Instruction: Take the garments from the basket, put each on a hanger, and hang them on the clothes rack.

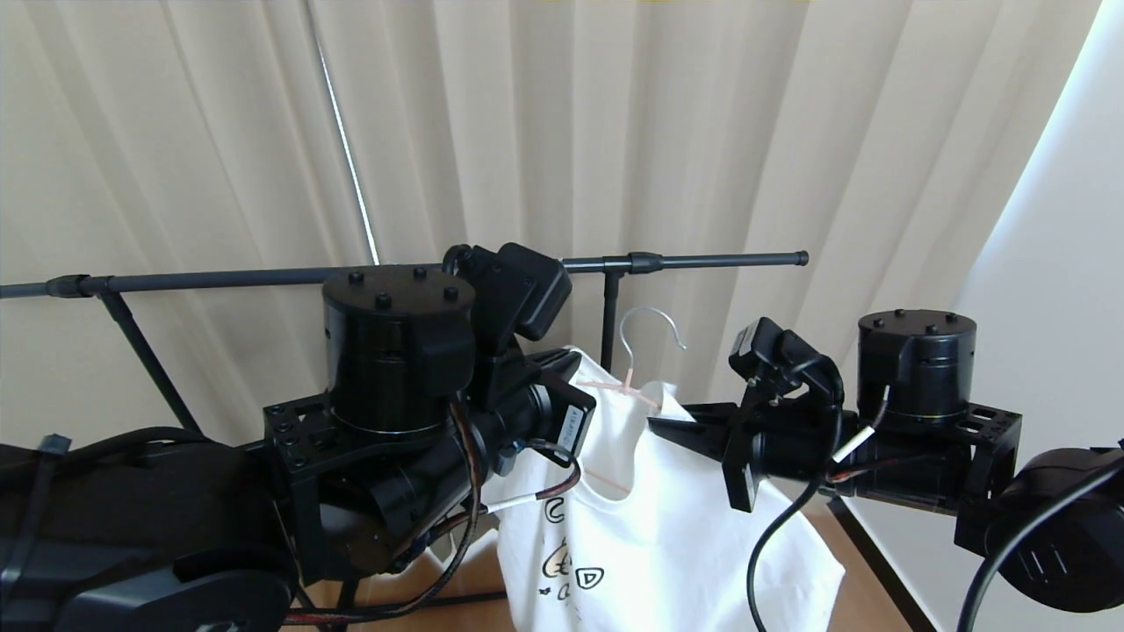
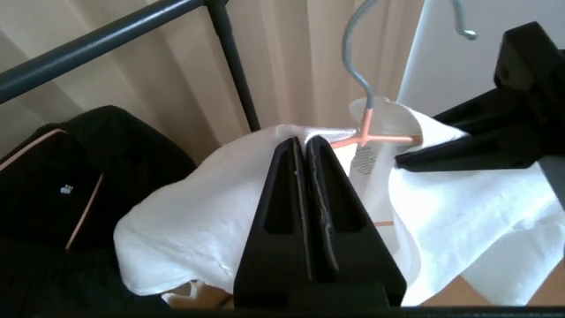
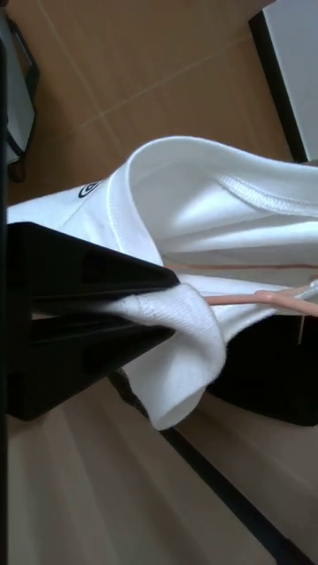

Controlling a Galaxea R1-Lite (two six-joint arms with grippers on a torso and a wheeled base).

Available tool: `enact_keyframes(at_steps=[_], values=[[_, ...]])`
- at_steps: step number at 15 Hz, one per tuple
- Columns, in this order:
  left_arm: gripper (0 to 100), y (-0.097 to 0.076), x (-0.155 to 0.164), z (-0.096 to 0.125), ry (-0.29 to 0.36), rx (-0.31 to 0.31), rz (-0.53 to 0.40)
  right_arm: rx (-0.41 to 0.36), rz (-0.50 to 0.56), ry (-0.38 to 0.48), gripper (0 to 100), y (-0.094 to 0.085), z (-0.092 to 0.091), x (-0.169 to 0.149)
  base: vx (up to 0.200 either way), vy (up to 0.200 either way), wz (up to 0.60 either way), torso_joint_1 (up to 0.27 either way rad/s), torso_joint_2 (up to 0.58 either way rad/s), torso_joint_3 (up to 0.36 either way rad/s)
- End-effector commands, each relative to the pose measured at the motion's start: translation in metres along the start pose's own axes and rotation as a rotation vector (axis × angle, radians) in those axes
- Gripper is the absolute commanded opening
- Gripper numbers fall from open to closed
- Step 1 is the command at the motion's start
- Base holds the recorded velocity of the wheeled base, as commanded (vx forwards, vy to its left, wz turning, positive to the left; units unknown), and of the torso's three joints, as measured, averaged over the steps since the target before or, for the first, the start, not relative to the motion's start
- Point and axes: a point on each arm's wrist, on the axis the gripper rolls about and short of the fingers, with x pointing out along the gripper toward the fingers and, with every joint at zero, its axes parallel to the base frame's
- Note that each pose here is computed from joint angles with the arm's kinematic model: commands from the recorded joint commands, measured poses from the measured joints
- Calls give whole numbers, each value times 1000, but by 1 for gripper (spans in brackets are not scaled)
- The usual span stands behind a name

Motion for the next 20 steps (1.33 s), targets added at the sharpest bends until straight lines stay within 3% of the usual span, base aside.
enact_keyframes(at_steps=[1,4,8,20], values=[[0,3,-6,4,-14,-5,6,-9,10,-11,0,5,3,-3,0,0,0,0,0,0],[0,5,-15,7,-30,4,5,16,26,-2,0,7,1,3,0,0,0,0,0,0],[0,3,-15,2,-13,13,-5,57,38,-52,0,11,4,6,0,0,0,0,0,0],[0,-4,-11,-14,41,59,-24,50,40,-132,0,15,14,4,0,0,0,0,0,0]])
